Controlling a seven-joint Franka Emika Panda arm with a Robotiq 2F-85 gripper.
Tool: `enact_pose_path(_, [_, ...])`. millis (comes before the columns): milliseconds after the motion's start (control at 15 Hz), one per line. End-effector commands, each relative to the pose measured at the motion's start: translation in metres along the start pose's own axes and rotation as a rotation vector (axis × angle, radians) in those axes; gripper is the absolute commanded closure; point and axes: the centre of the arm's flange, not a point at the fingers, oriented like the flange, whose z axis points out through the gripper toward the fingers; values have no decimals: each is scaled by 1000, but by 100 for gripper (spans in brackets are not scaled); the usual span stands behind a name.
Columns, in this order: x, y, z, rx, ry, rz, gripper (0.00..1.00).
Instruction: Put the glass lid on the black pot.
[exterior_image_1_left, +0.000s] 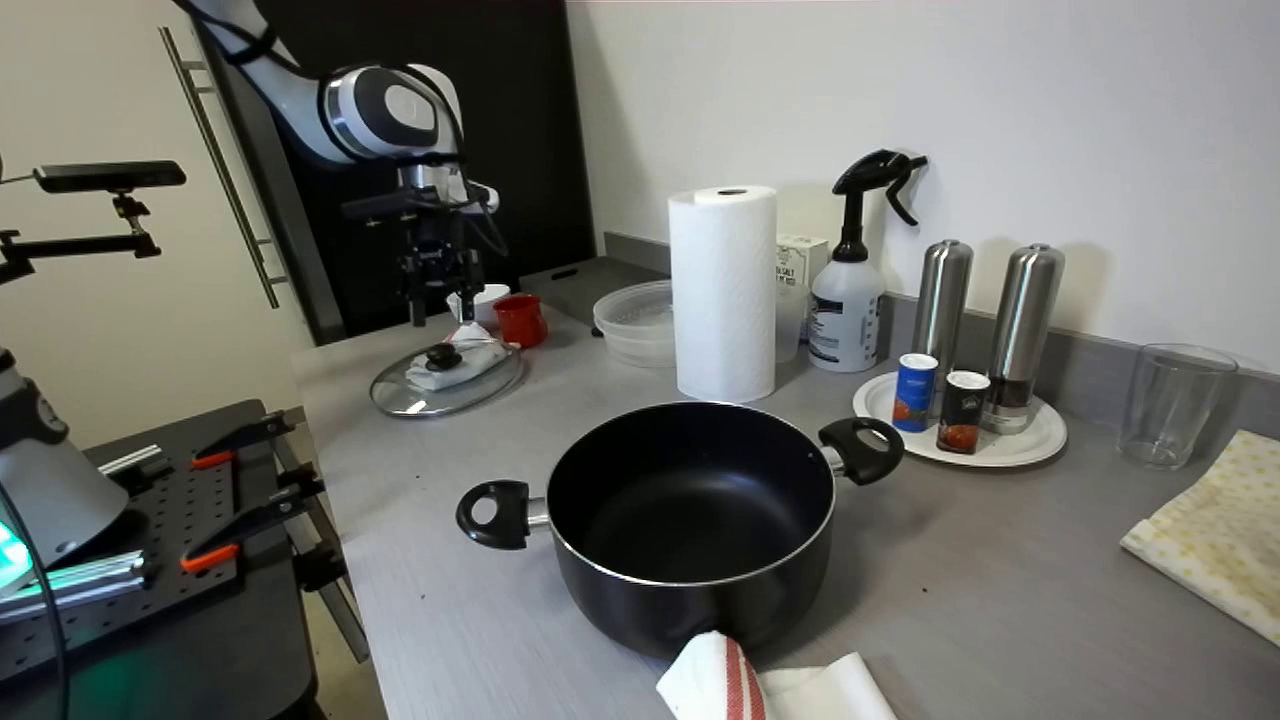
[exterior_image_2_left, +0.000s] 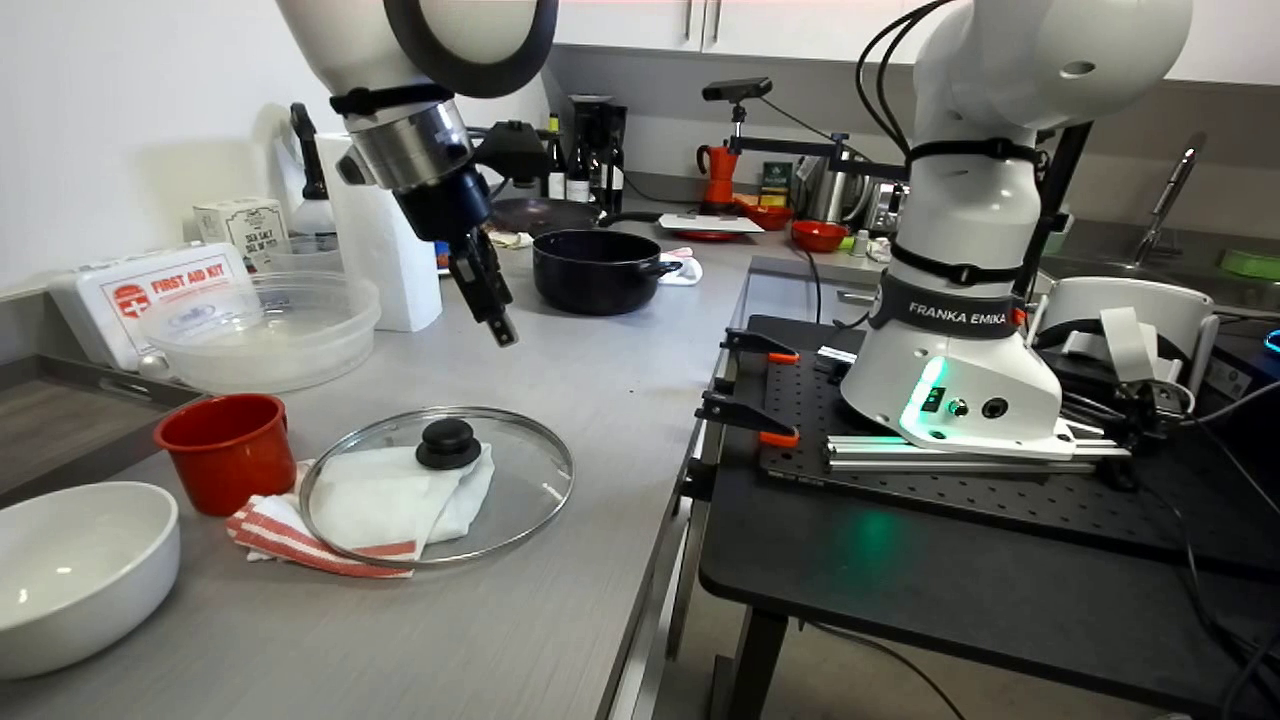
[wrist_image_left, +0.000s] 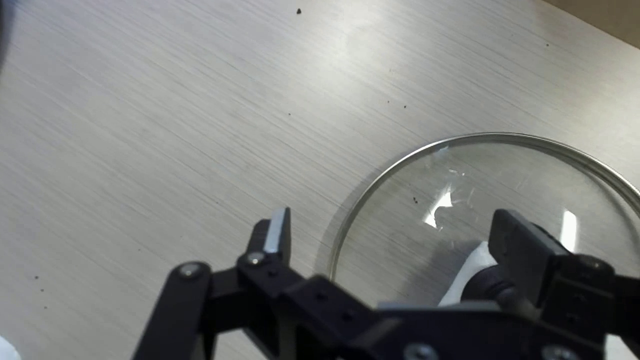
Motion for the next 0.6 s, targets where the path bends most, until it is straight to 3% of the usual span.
enact_pose_path(0, [23, -18, 12, -21, 15, -137, 0])
enact_pose_path(533, [37, -66, 34, -11, 13, -373, 0])
